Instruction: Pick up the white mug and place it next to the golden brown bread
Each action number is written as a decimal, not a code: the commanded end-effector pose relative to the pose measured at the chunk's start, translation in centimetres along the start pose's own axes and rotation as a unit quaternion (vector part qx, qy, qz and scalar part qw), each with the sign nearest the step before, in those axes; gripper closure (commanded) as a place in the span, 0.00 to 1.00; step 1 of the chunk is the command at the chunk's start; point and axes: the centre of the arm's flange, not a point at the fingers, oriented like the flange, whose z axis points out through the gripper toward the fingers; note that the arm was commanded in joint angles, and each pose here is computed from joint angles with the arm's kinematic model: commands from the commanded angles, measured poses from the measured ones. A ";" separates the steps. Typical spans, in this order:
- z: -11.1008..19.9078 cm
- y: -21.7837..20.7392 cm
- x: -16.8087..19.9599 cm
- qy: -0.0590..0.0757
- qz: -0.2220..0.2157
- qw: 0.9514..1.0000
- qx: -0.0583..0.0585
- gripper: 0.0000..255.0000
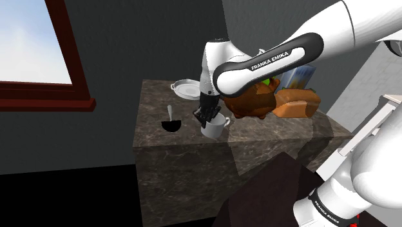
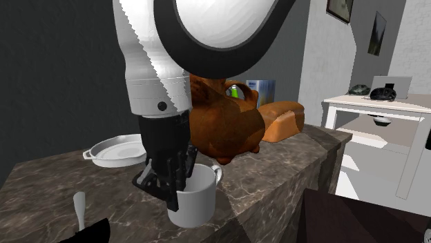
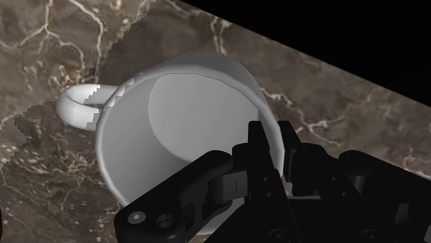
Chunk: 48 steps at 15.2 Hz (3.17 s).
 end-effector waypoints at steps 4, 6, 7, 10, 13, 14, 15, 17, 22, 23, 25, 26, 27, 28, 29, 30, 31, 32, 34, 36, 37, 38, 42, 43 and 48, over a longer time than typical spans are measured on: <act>0.0 0.0 0.0 0.000 0.000 1.000 0.000 1.00; 0.0 0.0 0.0 0.000 0.000 1.000 0.000 1.00; -0.5 0.0 0.0 0.000 0.000 1.000 0.000 1.00; -2.1 0.1 -0.1 0.000 0.000 1.000 0.000 1.00; -3.7 0.2 -0.1 0.000 0.000 1.000 0.000 1.00; -4.2 0.2 -0.1 0.000 0.000 1.000 0.000 1.00; -4.7 0.2 -0.1 0.000 0.000 1.000 0.000 1.00; -5.8 0.3 -0.1 0.000 0.000 1.000 0.000 1.00; -8.4 0.4 -0.2 0.000 0.000 1.000 0.000 1.00; -9.0 0.4 -0.2 0.000 0.000 1.000 0.000 1.00; -10.0 0.5 -0.2 0.000 0.000 1.000 0.000 1.00; -10.5 0.5 -0.2 0.000 0.000 1.000 0.000 1.00; -11.1 0.5 -0.3 0.000 0.000 1.000 0.000 1.00; -11.6 0.6 -0.3 0.000 0.000 1.000 0.000 1.00; -12.1 0.6 -0.3 0.000 0.000 1.000 0.000 1.00; -12.6 0.6 -0.3 0.000 0.000 1.000 0.000 1.00; -13.2 0.6 -0.3 0.000 0.000 1.000 0.000 1.00; -13.7 0.7 -0.3 0.000 0.000 1.000 0.000 1.00; -14.8 0.7 -0.3 0.000 0.000 1.000 0.000 1.00; -15.8 0.8 -0.4 0.000 0.000 1.000 0.000 1.00; -16.3 0.8 -0.4 0.000 0.000 1.000 0.000 1.00; -16.9 0.8 -0.4 0.000 0.000 1.000 0.000 1.00; -19.0 0.9 -0.4 0.000 0.000 1.000 0.000 1.00; -19.5 0.9 -0.5 0.000 0.000 1.000 0.000 1.00; -22.1 1.1 -0.5 0.000 0.000 1.000 0.000 1.00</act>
